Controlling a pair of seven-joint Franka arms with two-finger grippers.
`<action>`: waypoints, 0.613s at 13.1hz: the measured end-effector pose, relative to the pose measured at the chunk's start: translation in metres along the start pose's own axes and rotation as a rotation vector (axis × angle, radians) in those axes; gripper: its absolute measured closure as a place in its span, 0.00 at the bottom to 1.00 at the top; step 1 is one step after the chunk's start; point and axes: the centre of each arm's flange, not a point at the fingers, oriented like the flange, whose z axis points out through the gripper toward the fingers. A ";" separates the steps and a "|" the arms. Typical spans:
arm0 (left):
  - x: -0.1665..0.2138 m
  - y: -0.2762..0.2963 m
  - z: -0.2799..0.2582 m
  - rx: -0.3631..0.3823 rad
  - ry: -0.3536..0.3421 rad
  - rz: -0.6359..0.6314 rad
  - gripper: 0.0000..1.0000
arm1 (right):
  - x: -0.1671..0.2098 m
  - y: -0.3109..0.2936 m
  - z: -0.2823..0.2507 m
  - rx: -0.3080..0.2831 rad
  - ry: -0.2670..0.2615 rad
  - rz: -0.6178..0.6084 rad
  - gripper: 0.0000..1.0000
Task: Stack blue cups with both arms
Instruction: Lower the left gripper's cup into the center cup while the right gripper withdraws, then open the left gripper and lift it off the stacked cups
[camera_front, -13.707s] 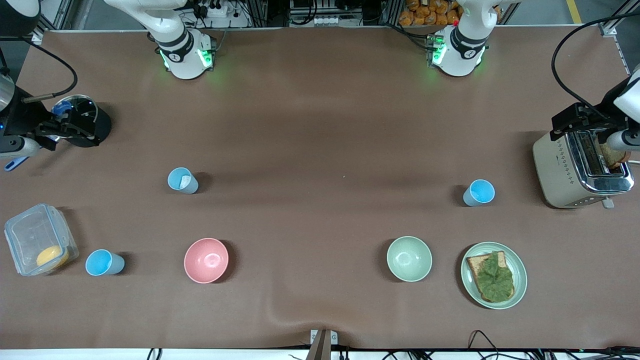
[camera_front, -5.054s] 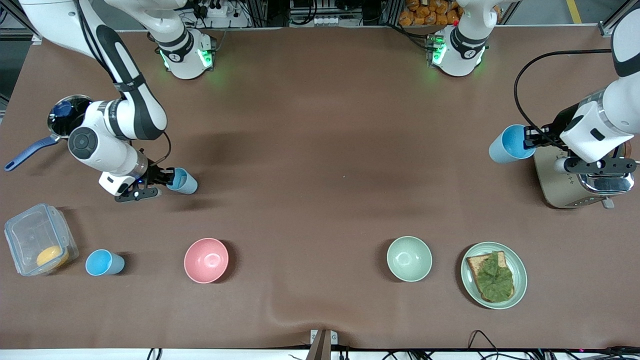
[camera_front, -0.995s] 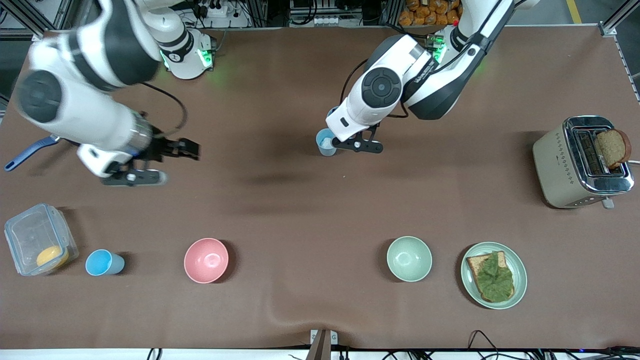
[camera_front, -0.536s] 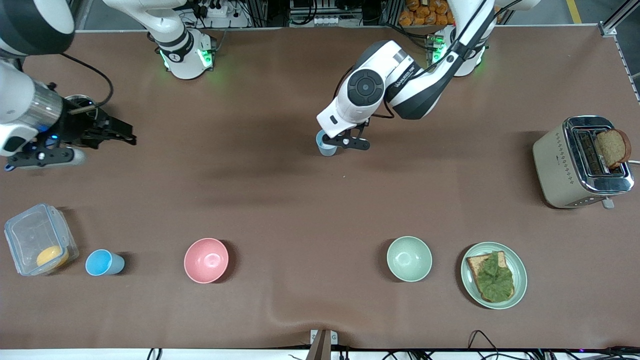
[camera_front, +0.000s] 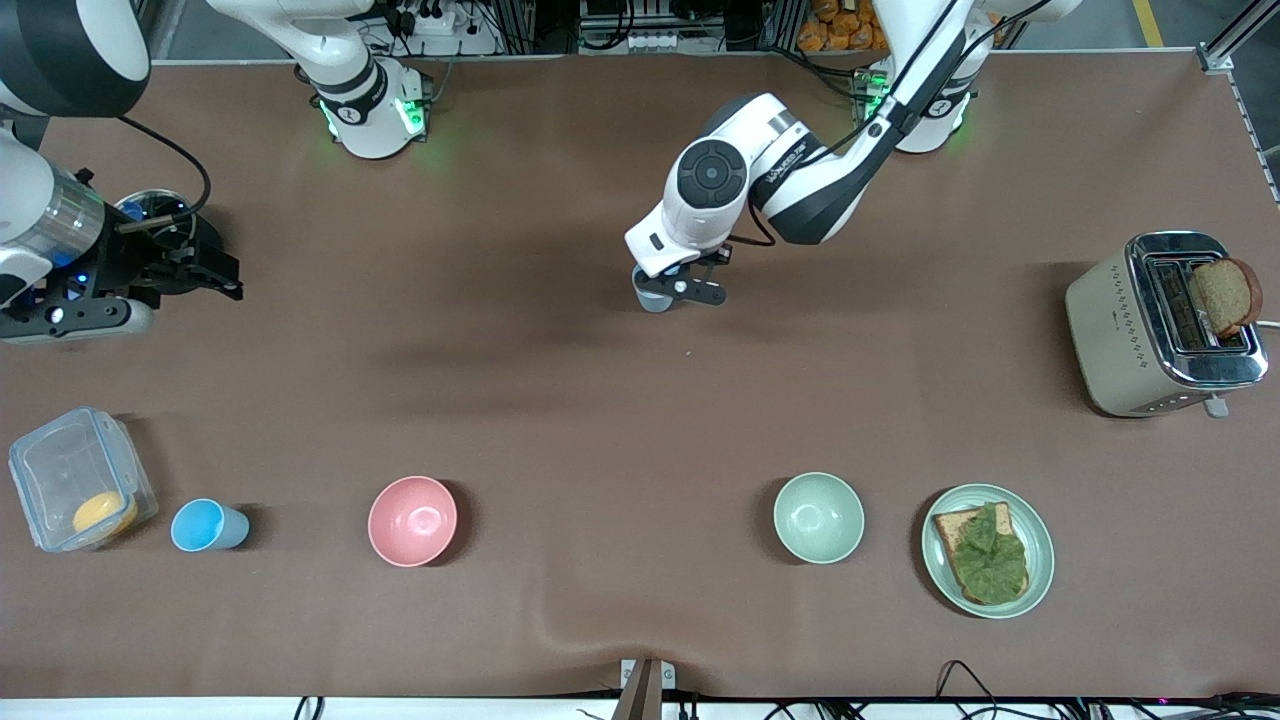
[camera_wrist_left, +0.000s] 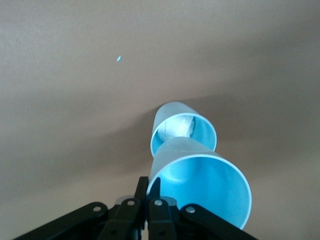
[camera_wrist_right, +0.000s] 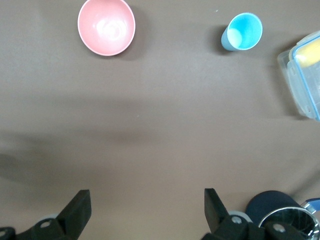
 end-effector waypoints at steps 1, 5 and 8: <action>0.001 0.001 0.002 0.002 0.009 0.007 0.97 | 0.000 0.001 0.000 -0.002 0.001 0.000 0.00; 0.003 0.007 0.013 0.014 0.031 0.034 0.97 | 0.000 0.017 -0.010 -0.005 0.023 0.025 0.00; 0.004 0.006 0.019 0.014 0.027 0.034 0.97 | 0.000 0.038 -0.022 -0.005 0.052 0.052 0.00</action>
